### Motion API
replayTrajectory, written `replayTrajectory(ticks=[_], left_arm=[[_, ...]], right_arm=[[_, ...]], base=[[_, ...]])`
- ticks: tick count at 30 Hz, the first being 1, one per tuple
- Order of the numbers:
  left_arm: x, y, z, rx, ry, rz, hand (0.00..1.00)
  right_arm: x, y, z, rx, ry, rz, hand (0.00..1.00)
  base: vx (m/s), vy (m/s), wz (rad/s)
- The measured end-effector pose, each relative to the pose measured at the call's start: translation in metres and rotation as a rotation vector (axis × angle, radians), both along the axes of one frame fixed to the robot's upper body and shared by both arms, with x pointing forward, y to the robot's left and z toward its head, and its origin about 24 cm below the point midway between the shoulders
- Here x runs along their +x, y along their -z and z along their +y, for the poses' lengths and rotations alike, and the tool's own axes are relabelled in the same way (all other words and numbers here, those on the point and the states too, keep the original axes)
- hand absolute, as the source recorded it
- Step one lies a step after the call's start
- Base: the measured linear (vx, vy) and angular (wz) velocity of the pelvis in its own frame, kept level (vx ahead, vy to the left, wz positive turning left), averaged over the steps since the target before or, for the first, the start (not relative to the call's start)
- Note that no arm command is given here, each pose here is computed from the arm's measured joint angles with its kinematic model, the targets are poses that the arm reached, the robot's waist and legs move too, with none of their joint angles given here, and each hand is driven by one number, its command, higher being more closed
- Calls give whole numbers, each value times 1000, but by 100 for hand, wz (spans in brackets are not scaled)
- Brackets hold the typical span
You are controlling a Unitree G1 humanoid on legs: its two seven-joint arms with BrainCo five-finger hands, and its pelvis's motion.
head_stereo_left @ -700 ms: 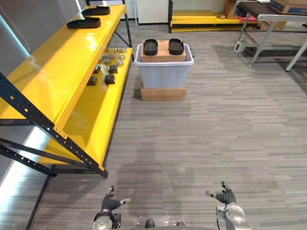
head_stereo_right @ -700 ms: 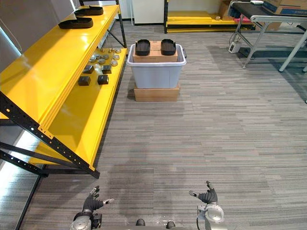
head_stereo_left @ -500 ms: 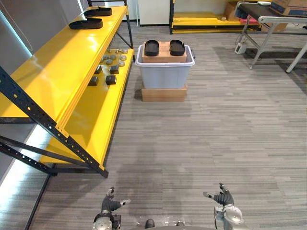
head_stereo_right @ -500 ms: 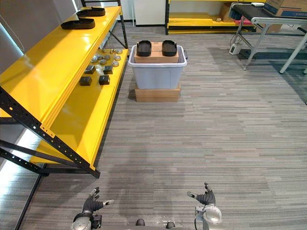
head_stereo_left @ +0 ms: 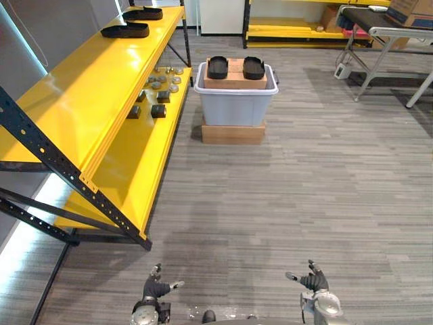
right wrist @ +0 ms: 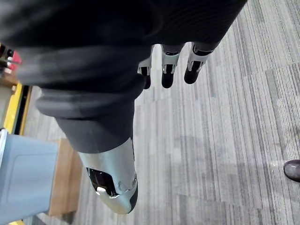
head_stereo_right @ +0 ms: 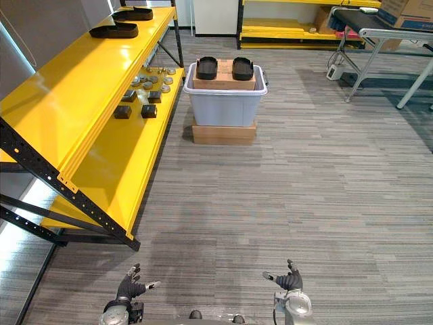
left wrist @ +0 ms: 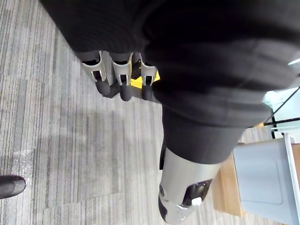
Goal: Walk over and take plastic housings, then place them on the shelf
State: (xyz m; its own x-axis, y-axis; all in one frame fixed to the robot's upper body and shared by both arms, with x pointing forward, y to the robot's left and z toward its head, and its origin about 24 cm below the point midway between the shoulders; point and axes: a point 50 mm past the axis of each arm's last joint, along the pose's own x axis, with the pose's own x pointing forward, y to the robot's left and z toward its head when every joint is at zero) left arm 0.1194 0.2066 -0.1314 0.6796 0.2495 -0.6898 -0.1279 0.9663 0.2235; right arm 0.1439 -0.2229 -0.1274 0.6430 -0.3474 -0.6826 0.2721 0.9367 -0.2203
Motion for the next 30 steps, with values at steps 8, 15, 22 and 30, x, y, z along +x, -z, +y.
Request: replayTrajectory(ticks=[8, 15, 22, 30], left_arm=[[5, -7, 8, 3, -51, -44, 0], [15, -15, 10, -9, -80, -104, 0], [33, -24, 13, -10, -92, -162, 0], [50, -28, 3, -17, -89, -203, 0]], right_arm=[[13, -6, -5, -4, 23, -38, 0], [36, -20, -14, -35, 15, -102, 0], [60, -32, -10, -49, -33, -158, 0], [68, -43, -15, -88, -49, -204, 0]], base=[[6, 3, -7], [54, 81, -24], [194, 30, -7], [464, -236, 47]])
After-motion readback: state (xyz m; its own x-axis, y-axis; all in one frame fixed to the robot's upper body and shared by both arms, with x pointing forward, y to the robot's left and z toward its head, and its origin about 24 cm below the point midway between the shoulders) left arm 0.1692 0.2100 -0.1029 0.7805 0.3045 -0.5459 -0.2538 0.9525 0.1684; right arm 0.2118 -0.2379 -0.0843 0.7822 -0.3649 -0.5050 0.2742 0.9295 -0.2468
